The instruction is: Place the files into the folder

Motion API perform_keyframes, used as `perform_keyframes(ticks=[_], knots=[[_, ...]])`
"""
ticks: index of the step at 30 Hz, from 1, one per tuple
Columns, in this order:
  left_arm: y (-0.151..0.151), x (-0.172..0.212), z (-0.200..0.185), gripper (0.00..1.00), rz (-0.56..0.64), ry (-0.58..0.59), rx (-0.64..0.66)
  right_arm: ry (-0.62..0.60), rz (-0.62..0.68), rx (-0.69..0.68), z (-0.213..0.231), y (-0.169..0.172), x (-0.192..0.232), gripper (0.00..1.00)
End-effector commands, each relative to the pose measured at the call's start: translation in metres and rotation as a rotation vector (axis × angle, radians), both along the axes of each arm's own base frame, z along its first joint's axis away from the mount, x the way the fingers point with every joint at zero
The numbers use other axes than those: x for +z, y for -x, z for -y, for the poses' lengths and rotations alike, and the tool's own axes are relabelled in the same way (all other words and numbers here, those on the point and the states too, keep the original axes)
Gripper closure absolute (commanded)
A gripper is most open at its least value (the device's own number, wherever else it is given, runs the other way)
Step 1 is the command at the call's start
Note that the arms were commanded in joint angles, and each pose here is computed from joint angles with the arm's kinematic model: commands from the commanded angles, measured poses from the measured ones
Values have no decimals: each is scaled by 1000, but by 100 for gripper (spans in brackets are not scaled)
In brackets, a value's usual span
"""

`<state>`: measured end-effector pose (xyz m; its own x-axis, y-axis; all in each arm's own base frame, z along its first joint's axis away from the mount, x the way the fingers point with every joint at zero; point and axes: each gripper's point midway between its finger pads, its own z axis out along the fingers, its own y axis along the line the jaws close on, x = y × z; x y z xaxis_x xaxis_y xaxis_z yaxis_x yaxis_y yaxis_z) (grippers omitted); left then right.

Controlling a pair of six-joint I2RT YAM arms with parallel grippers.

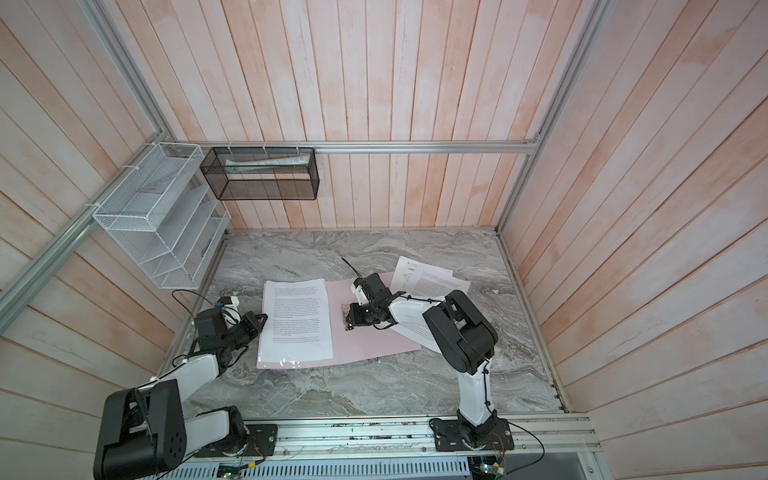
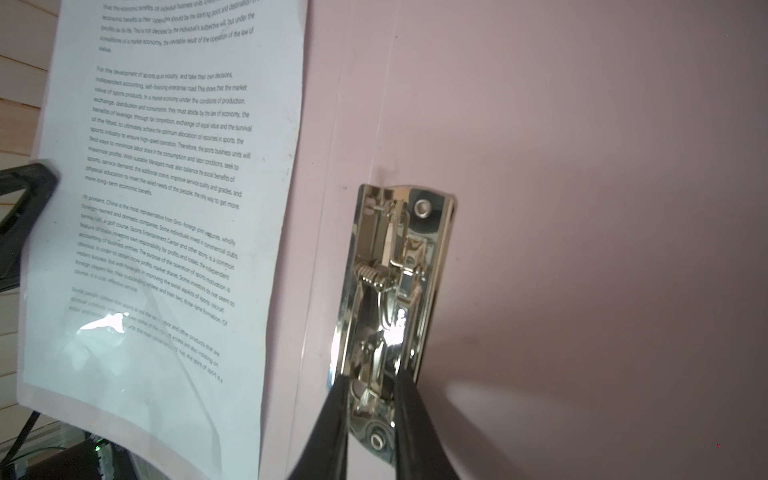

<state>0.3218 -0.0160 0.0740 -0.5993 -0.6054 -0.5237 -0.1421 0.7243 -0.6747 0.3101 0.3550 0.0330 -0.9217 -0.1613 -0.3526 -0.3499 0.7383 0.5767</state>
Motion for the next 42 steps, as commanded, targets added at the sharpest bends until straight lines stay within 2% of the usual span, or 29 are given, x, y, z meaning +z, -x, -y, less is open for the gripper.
perform_keyframes(ticks=[1,42], knots=[[5,-3,2,100,2,-14,-14,-12,-5,8,-2,13,9,82],[5,-6,1,100,-7,-14,-9,-2,-53,40,-3,32,3,86]])
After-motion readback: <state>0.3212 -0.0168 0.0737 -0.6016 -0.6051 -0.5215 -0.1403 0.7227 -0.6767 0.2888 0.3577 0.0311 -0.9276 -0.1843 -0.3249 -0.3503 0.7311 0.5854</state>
